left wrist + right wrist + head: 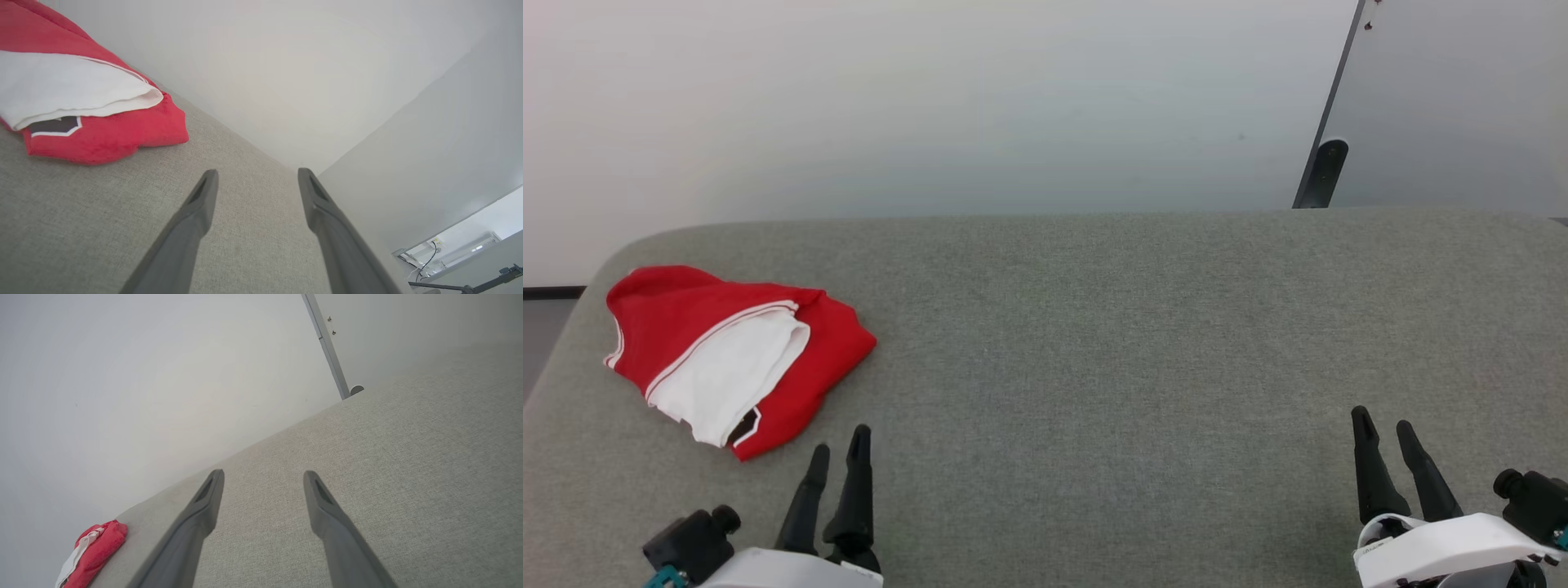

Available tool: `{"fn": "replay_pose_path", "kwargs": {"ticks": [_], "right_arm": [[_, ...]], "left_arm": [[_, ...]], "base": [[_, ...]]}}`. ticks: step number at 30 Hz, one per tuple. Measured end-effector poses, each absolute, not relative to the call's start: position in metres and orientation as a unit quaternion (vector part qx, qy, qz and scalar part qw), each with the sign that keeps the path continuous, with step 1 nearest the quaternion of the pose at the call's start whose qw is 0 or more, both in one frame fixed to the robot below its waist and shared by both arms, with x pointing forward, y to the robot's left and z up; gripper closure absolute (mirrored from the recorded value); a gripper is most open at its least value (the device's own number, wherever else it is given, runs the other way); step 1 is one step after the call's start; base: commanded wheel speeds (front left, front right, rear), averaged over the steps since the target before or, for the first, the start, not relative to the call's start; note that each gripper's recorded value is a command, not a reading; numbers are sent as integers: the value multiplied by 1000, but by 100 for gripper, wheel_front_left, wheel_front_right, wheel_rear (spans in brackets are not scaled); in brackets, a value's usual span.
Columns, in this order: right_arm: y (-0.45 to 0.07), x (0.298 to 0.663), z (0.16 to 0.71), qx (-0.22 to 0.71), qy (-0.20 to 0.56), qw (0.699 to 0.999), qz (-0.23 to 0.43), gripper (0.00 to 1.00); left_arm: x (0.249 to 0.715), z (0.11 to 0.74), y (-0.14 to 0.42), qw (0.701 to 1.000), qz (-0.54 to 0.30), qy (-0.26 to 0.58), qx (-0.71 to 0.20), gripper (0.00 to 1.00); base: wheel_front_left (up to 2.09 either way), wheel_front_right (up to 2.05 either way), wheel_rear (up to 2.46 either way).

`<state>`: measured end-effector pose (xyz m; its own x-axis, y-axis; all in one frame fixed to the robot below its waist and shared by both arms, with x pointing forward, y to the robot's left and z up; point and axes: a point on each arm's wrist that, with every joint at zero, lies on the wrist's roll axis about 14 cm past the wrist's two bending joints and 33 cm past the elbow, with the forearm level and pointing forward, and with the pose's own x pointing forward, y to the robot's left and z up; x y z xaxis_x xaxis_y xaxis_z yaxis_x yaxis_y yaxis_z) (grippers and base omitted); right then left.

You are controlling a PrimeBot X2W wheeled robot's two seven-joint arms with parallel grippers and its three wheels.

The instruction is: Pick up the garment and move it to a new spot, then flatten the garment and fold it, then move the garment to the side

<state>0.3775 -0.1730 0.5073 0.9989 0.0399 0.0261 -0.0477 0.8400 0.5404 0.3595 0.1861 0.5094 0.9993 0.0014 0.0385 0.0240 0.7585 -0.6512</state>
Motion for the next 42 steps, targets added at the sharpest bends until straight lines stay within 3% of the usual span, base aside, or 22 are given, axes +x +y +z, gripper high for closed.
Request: {"fn": "replay_pose_path", "kwargs": {"ticks": [17, 42], "right_arm": [[-169, 376, 511, 195, -21, 980, 34, 0], [-158, 374, 517, 82, -43, 994, 60, 0]], "left_arm": [[357, 531, 177, 968, -34, -56, -241, 0], [351, 543, 165, 985, -64, -85, -135, 0]], "base": [[0, 0, 0], [0, 0, 0]]}}
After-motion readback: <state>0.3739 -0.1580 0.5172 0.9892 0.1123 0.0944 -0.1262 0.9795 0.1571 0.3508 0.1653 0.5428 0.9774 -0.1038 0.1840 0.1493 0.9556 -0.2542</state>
